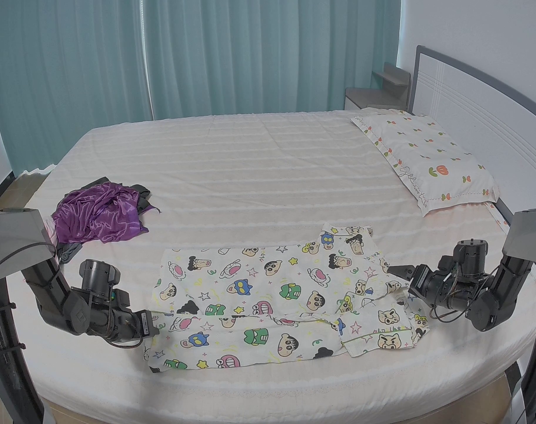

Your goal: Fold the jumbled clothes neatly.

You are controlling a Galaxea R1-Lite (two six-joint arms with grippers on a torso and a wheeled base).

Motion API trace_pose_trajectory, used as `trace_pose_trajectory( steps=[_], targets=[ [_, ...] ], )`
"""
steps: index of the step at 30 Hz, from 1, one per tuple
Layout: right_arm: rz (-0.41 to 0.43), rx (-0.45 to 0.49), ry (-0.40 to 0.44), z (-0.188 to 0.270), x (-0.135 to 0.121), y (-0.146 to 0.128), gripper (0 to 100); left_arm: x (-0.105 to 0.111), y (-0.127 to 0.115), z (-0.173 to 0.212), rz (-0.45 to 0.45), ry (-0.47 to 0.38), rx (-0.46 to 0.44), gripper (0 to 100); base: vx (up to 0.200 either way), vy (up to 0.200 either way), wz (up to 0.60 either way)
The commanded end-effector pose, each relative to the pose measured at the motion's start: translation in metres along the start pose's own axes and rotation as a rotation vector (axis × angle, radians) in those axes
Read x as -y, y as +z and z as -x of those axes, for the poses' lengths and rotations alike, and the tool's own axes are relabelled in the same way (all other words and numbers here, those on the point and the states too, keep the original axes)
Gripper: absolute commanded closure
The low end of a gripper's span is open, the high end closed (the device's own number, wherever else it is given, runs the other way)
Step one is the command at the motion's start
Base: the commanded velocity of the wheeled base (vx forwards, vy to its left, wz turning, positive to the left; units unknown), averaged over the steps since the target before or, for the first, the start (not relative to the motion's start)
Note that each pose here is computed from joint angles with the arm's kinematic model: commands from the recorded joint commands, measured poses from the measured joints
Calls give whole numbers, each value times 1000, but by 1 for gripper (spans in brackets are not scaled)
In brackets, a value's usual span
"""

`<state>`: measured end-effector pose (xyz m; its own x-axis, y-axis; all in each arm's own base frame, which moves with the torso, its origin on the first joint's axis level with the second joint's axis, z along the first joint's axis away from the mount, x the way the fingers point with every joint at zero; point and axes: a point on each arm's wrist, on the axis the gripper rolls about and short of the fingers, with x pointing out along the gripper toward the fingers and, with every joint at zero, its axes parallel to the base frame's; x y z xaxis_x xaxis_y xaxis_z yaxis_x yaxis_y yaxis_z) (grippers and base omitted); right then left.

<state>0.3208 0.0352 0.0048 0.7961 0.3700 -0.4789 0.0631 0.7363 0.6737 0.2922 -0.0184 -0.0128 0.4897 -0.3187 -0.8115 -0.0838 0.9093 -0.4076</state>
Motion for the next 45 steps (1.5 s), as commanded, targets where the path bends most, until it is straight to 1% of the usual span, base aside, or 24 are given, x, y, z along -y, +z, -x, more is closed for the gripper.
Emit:
trace_pose_trajectory(
  steps=[1, 4, 5, 7, 8, 9, 11, 13, 17, 18, 22, 28, 32, 33, 34, 36, 39, 40, 41, 45],
  targets=[
    [5, -9, -8, -4, 3, -2, 0, 0, -1, -3, 4, 0, -8, 100, 0, 0, 0],
    [54, -19, -15, -9, 6, -3, 0, 0, 0, -3, 10, -2, -5, 100, 0, 0, 0],
    [84, -20, -16, -12, 6, -2, 0, 0, -1, -3, 13, -9, -9, 100, 0, 0, 0],
    [110, -28, -26, -14, 8, 1, 0, -2, -1, -2, 18, -18, -4, 100, 0, 0, 0],
    [110, -28, -26, -14, 8, 1, 0, -2, -1, -2, 18, -18, -4, 100, 0, 0, 0],
    [139, -74, -55, -17, 11, -1, 0, -2, 0, -2, 37, -52, 8, 100, 0, 0, 0],
    [191, -118, -81, -19, 16, -3, 0, 0, 3, -2, 69, -72, 31, 100, 0, 0, 0],
    [215, -139, -85, -19, 21, -4, 0, 1, 4, -4, 85, -78, 44, 100, 0, 0, 0],
    [212, -176, -40, -15, 21, -7, 0, 1, 5, -5, 81, -80, 50, 100, 0, 0, 0],
    [210, -185, -32, -14, 22, -8, 0, 1, 5, -6, 82, -78, 49, 0, 0, 0, 0],
    [203, -216, -5, -10, 27, -11, 0, 0, 4, -5, 82, -77, 48, 0, 0, 0, 0],
    [239, -239, 3, -10, 29, -15, 0, -2, 2, -4, 92, -65, 45, 0, 0, 0, 0],
    [269, -255, 14, -14, 32, -17, 0, -10, 5, 1, 123, -62, 73, 0, 0, 0, 0],
    [297, -264, 17, -18, 35, -18, 0, -18, 4, 4, 139, -66, 99, 0, 0, 0, 0],
    [313, -272, 20, -21, 38, -20, 0, -22, 3, 4, 143, -69, 108, 0, 0, 0, 0],
    [333, -281, 49, -22, 38, -20, 0, -25, 0, 6, 148, -81, 123, 0, 0, 0, 0],
    [333, -315, 157, -17, 34, -19, 0, -28, -4, 5, 149, -112, 145, 0, 0, 0, 0],
    [330, -319, 176, -16, 33, -17, 0, -27, -4, 5, 153, -117, 158, 0, 0, 0, 0],
    [331, -322, 188, -17, 33, -17, 0, -28, -3, 4, 165, -122, 168, 0, 0, 0, 0],
    [327, -347, 182, -24, 36, -24, 0, -27, 0, 3, 190, -138, 194, 0, 0, 0, 0]
  ],
)
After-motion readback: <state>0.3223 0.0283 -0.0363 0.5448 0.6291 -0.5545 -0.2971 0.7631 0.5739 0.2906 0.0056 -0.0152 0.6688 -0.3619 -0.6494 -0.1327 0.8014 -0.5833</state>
